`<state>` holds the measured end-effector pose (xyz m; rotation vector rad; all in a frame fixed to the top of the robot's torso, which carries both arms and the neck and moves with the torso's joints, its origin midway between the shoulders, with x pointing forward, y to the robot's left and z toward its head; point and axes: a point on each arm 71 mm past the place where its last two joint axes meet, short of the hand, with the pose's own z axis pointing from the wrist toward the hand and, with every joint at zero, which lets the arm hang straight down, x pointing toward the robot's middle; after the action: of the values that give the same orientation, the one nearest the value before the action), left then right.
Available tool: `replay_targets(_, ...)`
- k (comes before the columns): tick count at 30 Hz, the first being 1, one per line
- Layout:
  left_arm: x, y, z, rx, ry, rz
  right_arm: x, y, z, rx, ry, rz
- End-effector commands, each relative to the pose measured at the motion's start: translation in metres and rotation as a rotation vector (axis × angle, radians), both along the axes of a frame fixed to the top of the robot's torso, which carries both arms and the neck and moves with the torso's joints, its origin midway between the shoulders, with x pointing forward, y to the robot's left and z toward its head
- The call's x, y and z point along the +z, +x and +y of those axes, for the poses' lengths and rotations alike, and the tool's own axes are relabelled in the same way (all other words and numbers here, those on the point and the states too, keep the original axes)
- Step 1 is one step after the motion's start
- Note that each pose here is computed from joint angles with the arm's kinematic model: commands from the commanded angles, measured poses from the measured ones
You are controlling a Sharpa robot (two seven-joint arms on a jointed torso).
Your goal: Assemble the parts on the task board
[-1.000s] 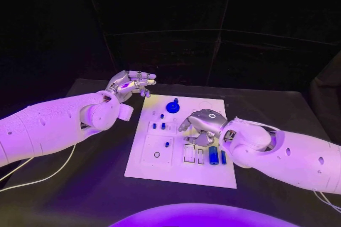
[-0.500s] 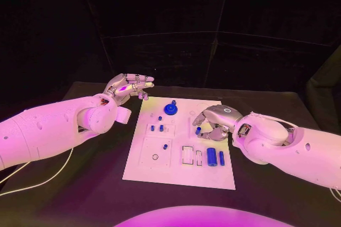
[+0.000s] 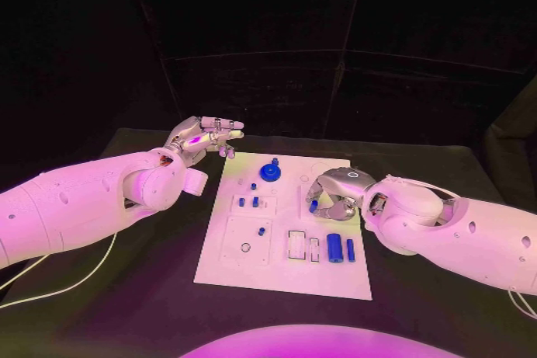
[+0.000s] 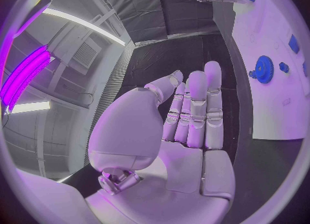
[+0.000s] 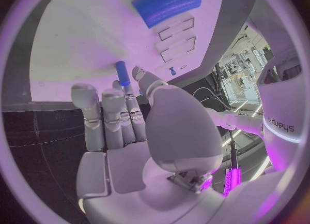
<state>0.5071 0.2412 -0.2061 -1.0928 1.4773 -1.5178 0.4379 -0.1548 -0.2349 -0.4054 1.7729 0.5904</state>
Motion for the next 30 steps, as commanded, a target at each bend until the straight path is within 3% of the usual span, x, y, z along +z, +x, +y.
replay_targets(1,0.0012,-0.0001,-0.001,-0.013,-0.009,0.0,-0.002,0.002,0.0,-0.001,-0.044,0.011)
replay_targets(18,0.0008,0.0002,-0.001,-0.015,-0.008,0.003,-0.002,0.004,0.005,0.004,-0.036,-0.003)
replay_targets(24,0.0007,0.0002,-0.001,-0.016,-0.009,0.004,0.004,0.004,0.005,-0.001,0.015,-0.069)
replay_targets(30,0.0006,0.0001,0.0,-0.016,-0.008,0.006,0.01,-0.002,0.002,-0.001,0.074,-0.07)
